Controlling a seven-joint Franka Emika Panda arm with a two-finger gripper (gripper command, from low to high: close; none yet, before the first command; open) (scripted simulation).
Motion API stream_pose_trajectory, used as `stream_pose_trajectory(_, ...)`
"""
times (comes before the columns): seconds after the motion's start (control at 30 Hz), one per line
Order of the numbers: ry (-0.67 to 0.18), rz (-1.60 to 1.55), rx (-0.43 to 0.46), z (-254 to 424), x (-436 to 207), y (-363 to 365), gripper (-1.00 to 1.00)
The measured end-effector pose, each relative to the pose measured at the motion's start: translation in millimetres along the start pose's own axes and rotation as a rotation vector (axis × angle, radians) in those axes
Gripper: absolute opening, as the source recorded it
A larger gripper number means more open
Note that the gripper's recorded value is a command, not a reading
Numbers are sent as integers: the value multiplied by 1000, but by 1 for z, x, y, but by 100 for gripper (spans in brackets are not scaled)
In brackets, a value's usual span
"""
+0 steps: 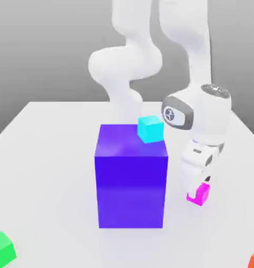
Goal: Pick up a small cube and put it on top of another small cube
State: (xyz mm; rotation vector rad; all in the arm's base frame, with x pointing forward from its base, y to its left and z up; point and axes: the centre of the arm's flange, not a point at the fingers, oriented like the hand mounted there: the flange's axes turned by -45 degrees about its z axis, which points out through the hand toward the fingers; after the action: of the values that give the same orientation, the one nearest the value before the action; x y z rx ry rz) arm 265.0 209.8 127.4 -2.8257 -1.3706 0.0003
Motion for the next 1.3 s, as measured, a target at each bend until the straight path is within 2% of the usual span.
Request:
stream_pose_trajectory(0.23,0,0,-1,0,0,0,-100)
stream_pose_trajectory(0.47,-1,-4,-2,-53,1,-1,-100)
stream_pose_trajectory(0.6,9,-148,-6,-67,24,-8,-100)
stream_pose_trajectory(0.77,-3,-69,20,-69,47,92,-100)
stream_pose_trajectory(0.9,-10,27,39,-69,38,183,-100)
stream_pose_trajectory(1.07,-17,239,50,-72,-22,293,-100)
stream_pose_trajectory(1.3,-11,514,36,-90,-147,413,-100)
